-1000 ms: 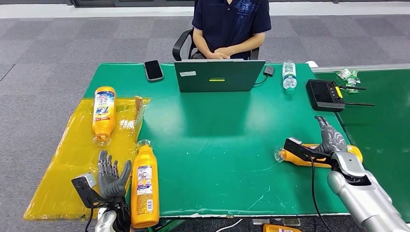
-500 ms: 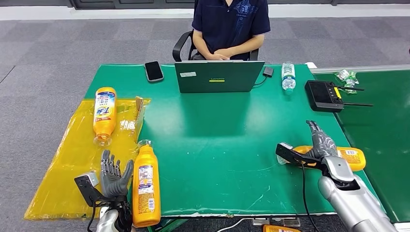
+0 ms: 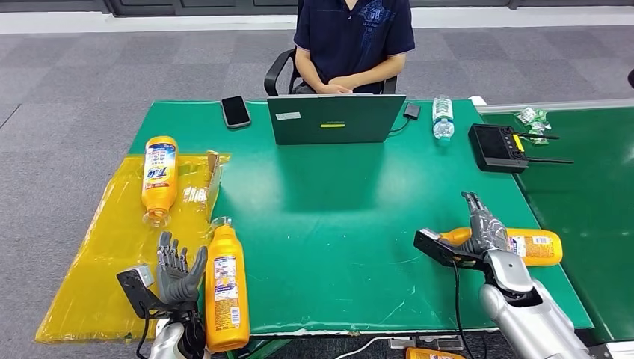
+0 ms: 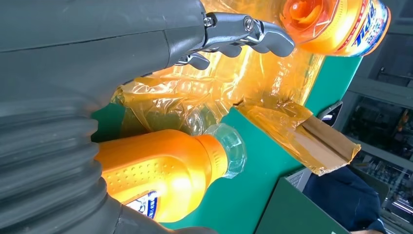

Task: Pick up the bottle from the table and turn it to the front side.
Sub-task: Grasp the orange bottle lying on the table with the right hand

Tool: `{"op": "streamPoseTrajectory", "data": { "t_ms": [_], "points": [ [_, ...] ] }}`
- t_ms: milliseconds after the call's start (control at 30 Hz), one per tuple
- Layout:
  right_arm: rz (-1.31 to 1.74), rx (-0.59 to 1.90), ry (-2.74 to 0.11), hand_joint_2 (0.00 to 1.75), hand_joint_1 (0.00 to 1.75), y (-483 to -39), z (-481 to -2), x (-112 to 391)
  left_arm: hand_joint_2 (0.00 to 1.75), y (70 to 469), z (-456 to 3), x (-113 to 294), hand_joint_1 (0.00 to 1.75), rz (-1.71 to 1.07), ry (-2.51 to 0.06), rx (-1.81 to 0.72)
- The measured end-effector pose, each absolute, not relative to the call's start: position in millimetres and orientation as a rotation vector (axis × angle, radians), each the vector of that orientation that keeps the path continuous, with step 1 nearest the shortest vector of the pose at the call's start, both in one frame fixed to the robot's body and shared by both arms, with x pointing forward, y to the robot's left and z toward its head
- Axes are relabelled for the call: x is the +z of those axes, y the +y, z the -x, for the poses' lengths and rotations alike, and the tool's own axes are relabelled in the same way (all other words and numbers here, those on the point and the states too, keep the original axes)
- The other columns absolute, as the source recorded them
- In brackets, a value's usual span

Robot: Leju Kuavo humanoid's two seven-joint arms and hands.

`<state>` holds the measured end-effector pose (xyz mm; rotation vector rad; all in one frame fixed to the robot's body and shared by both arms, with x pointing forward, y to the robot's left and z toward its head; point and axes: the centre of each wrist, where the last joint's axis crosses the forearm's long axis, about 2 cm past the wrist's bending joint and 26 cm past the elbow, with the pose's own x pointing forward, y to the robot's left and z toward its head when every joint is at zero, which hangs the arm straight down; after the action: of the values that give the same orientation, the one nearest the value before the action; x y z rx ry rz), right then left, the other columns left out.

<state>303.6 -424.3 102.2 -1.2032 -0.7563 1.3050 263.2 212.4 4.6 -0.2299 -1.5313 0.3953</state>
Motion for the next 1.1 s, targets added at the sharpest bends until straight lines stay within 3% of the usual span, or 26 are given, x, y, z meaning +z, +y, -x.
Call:
{"op": "streamPoseTrajectory", "data": {
  "t_ms": [433, 700, 1100],
  "points": [
    [1.118, 1.375, -0.7, 1.75, 0.0, -419, -285, 89, 1.75, 211, -263, 5, 0.0, 0.234, -1.524, 0.39],
    [1.093, 1.434, -0.653, 1.75, 0.0, -443, -287, 111, 1.75, 210, -263, 5, 0.0, 0.233, -1.516, 0.383],
    [1.14, 1.435, -0.607, 1.75, 0.0, -509, -366, 218, 1.75, 204, -269, 7, 0.0, 0.295, -1.503, 0.405]
  ]
}}
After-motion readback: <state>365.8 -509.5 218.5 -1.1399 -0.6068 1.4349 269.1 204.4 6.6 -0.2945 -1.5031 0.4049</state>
